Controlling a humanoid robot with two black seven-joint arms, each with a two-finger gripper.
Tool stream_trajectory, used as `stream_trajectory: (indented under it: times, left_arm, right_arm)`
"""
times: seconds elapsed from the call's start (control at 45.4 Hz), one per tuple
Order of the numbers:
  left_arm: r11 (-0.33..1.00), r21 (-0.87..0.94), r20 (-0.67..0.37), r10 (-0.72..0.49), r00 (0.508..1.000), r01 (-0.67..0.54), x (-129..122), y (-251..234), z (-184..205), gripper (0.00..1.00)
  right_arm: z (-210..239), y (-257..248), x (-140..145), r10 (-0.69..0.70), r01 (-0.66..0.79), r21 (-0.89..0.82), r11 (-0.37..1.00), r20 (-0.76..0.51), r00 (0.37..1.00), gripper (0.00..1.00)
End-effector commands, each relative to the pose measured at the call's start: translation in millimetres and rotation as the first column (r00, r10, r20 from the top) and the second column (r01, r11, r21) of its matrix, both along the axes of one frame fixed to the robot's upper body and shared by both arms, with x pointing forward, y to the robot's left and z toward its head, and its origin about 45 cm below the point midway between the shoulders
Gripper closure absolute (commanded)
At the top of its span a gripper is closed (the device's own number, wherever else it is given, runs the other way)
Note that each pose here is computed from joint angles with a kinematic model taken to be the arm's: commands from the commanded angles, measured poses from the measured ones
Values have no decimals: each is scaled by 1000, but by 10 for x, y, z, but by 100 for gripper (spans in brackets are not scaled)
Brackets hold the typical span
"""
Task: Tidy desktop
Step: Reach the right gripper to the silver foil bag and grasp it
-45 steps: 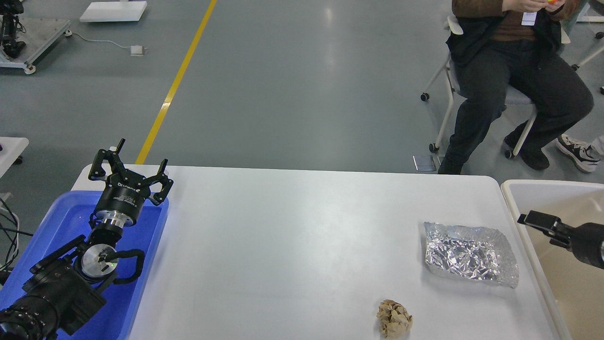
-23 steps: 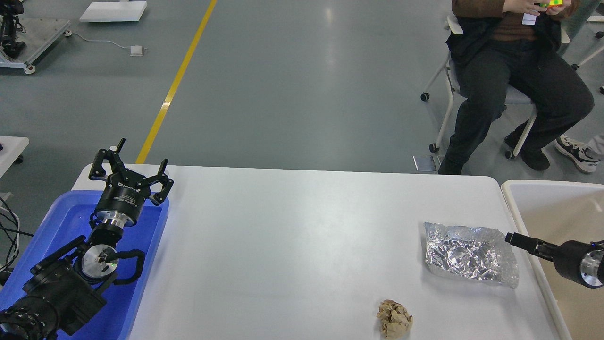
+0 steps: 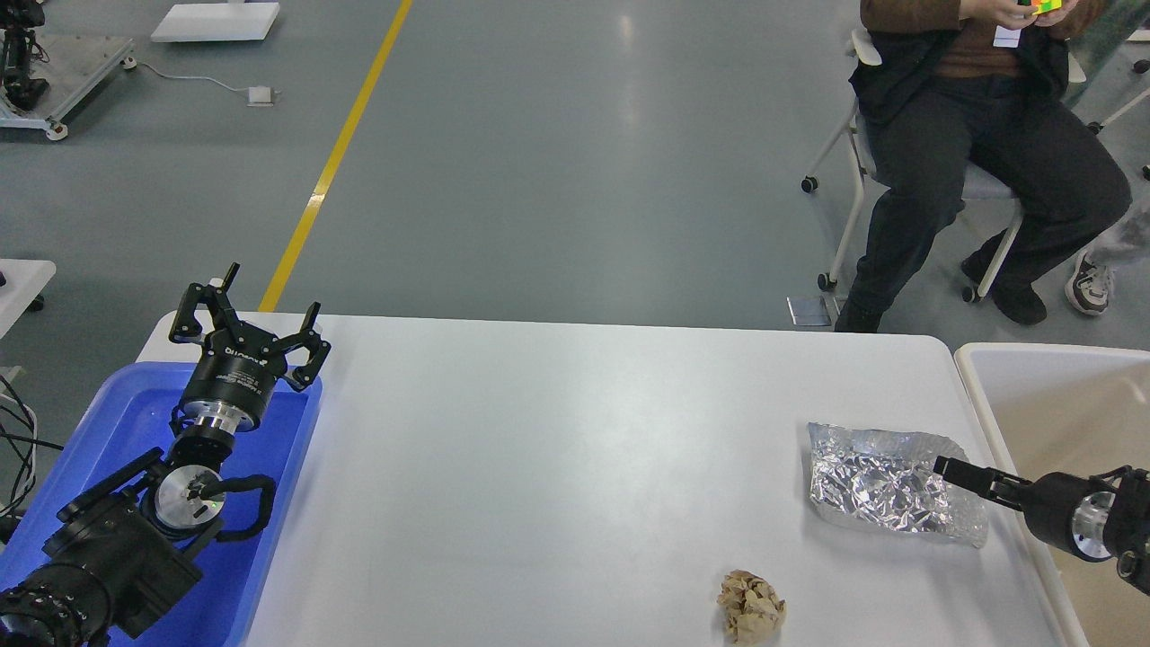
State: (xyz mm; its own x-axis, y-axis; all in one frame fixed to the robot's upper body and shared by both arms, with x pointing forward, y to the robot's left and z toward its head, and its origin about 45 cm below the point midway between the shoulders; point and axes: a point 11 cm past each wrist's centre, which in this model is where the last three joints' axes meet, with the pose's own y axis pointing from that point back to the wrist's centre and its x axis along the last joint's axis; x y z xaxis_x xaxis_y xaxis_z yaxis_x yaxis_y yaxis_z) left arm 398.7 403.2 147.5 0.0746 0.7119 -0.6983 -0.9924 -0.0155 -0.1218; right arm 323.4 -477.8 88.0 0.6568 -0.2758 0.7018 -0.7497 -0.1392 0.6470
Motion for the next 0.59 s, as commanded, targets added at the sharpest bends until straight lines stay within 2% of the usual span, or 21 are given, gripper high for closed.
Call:
stream_trajectory:
  times: [0.0, 0.176, 0.484, 0.572]
  left_arm:
    - [1000, -1, 0, -1, 1000, 1, 1, -6, -3, 0]
    - [1000, 0, 0, 0, 1000, 0, 0, 1, 0, 0]
    - [1000, 0, 0, 0, 1000, 0, 0, 1, 0, 0]
    - [1000, 0, 0, 0, 1000, 0, 0, 1, 0, 0]
  right_arm:
    - [-117, 89, -64, 18, -18, 6, 1000, 3, 1000, 1]
    - [-185, 81, -135, 53, -53, -36, 998, -2, 999, 3]
    - [-207, 48, -116, 71, -70, -67, 995, 14, 997, 18]
    - [-207, 10, -125, 64, -63, -77, 995, 12, 998, 19]
